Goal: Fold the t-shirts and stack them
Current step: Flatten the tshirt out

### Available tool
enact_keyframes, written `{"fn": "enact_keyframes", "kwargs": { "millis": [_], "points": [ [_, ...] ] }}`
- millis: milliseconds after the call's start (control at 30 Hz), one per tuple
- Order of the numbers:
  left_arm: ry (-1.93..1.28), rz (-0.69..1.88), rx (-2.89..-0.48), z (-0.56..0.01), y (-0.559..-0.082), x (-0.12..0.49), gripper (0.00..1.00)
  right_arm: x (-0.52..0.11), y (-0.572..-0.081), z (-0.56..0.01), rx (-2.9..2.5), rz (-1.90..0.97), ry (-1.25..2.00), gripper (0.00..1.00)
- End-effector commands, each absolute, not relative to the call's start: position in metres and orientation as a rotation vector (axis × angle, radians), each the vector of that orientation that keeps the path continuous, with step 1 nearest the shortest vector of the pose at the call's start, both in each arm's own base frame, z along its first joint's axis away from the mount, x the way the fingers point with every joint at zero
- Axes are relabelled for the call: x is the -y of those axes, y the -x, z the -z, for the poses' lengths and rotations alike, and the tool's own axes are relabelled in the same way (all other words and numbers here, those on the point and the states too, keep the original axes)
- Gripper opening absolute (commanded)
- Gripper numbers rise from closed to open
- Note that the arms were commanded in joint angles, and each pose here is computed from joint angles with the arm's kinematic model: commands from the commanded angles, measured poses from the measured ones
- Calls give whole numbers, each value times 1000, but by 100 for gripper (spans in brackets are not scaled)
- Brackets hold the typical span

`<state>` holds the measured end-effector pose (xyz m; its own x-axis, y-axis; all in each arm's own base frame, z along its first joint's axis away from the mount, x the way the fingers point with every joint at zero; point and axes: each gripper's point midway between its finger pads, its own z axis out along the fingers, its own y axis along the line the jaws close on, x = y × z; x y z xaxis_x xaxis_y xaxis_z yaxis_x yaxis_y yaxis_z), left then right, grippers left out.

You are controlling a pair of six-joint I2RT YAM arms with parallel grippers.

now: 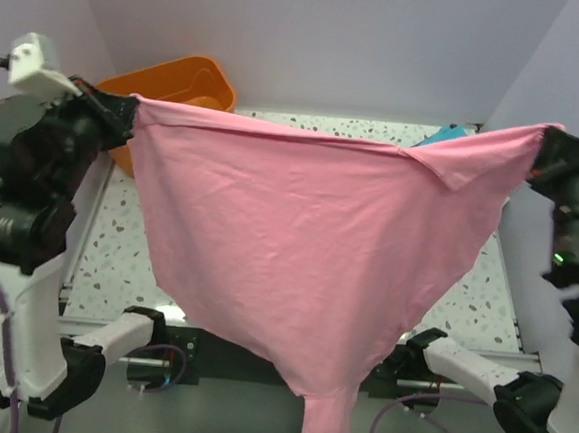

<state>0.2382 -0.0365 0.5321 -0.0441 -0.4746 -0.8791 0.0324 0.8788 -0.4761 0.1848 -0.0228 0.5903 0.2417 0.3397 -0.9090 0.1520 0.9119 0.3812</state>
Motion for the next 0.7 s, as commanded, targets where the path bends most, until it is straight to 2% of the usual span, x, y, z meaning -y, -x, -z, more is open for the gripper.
{"fn": "enact_keyframes", "kwargs": {
  "millis": [0, 133, 167, 267, 333, 367, 433, 467, 667],
  "points": [
    [510, 249, -1710, -451, -321, 18, 0, 14, -264, -545, -1422, 129, -544, 0],
    [524, 177, -1906, -331, -379, 24, 0, -18, -338, -457, -1571, 293, -488, 0],
    [523, 177, -1899, -320, -394, 26, 0, -25, -352, -440, -1596, 303, -482, 0],
    [563, 110, -2062, -228, -436, 29, 0, -42, -403, -372, -1714, 335, -468, 0],
    [576, 78, -2107, -198, -455, 29, 0, -44, -428, -335, -1780, 349, -464, 0],
    [595, 47, -2179, -162, -467, 29, 0, -49, -447, -306, -1826, 365, -464, 0],
    [601, 47, -2210, -147, -487, 32, 0, -50, -469, -278, -1889, 350, -454, 0],
    [610, 15, -2291, -115, -490, 32, 0, -51, -483, -248, -1942, 390, -446, 0],
    [629, -24, -2324, -79, -518, 31, 0, -51, -518, -204, -2015, 459, -414, 0]
  ]
}}
